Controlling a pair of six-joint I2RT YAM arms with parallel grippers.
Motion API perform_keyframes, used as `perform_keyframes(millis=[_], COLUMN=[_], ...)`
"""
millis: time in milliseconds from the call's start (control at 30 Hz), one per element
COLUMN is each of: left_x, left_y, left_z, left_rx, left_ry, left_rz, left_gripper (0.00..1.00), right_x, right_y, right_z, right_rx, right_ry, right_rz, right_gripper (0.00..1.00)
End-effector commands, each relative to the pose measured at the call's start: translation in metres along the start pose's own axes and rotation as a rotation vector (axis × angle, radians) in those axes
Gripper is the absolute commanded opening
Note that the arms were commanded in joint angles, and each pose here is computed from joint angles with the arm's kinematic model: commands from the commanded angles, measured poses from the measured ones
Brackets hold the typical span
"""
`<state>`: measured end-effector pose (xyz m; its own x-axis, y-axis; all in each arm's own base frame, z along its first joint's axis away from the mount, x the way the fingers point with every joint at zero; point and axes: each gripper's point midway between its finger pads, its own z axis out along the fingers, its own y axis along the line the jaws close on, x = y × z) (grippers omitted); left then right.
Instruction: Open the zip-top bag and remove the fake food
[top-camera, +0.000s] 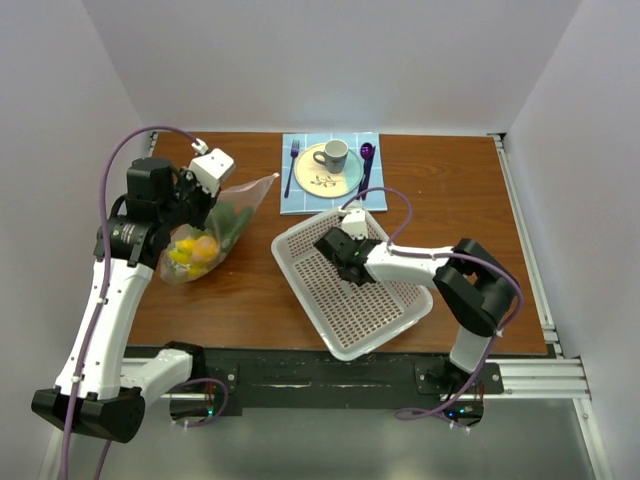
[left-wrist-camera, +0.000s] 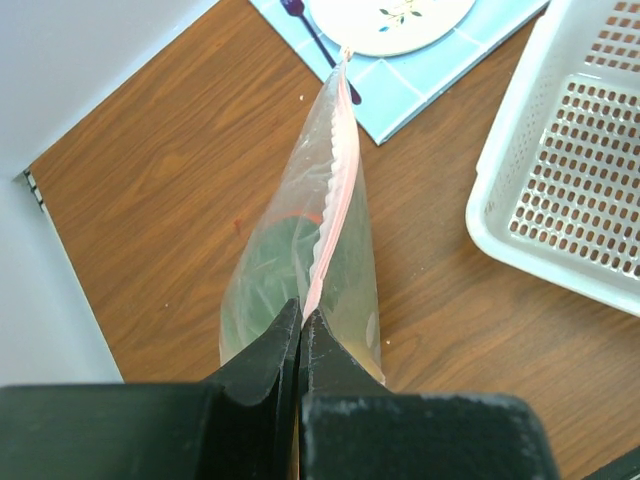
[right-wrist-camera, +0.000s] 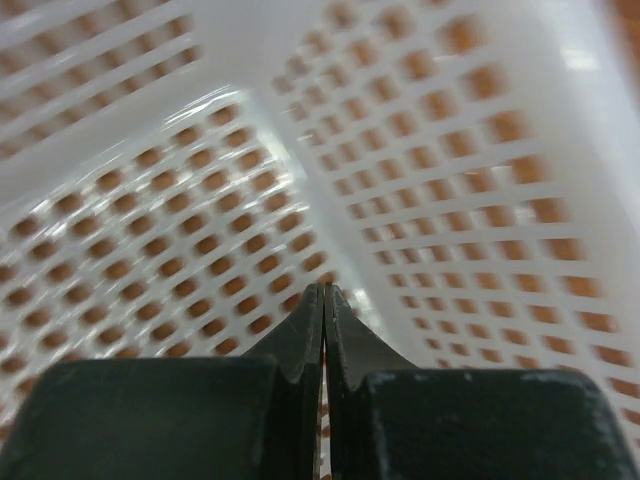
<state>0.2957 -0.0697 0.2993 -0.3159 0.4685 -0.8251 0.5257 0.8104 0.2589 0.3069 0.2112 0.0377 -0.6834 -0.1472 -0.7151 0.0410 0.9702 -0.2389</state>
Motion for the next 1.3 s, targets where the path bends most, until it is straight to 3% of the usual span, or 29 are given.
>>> perform_keyframes(millis=[0,233,367,467,533,600,633,667,733,833,900,1067,1267], left_x=[-0.032,-0.057,-0.067,-0.071,-0.072,-0.072,-0.071,-0.071,-0.067,-0.063,-0.064,-0.063,-0.051], left_y=[0.0,-0.011,-0.028,-0.04,-0.043,-0.047,-0.048,-0.05,-0.056,-0.073,-0.088,-0.104,-0.11], left_z=[-0.016,-0.03,-0.04,-0.052,-0.058,-0.064,-0.065,-0.067,-0.07,-0.077,-0.088,-0.102,-0.106], left_rx=[0.013,0.116,0.221,0.287,0.298,0.308,0.312,0.321,0.35,0.443,0.505,0.539,0.549], left_ry=[-0.117,-0.141,-0.164,-0.178,-0.187,-0.197,-0.196,-0.199,-0.191,-0.222,-0.281,-0.394,-0.388], left_rz=[0.084,0.109,0.119,0.133,0.149,0.158,0.164,0.17,0.184,0.236,0.274,0.377,0.423], left_gripper=[0.0,0.0,0.0,0.0,0.0,0.0,0.0,0.0,0.0,0.0,0.0,0.0,0.0], right_x=[-0.006,0.033,0.033,0.008,-0.038,-0.094,-0.111,-0.125,-0.169,-0.196,-0.203,-0.199,-0.173], right_y=[-0.06,-0.105,-0.103,-0.076,-0.048,-0.029,-0.026,-0.017,-0.021,-0.014,-0.003,0.03,0.03], right_z=[-0.005,-0.013,-0.023,-0.034,-0.055,-0.083,-0.096,-0.108,-0.141,-0.185,-0.208,-0.242,-0.294], right_rx=[0.293,0.425,0.387,0.243,0.071,-0.108,-0.169,-0.259,-0.373,-0.554,-0.65,-0.865,-1.117], right_ry=[-0.066,0.002,0.03,-0.023,-0.129,-0.256,-0.302,-0.332,-0.531,-0.769,-0.872,-0.9,-0.933], right_rz=[0.133,0.25,0.344,0.378,0.363,0.336,0.332,0.318,0.262,0.092,-0.067,-0.339,-0.453], right_gripper=[0.0,0.0,0.0,0.01,0.1,0.27,0.42,0.47,0.51,0.68,0.71,0.72,0.72])
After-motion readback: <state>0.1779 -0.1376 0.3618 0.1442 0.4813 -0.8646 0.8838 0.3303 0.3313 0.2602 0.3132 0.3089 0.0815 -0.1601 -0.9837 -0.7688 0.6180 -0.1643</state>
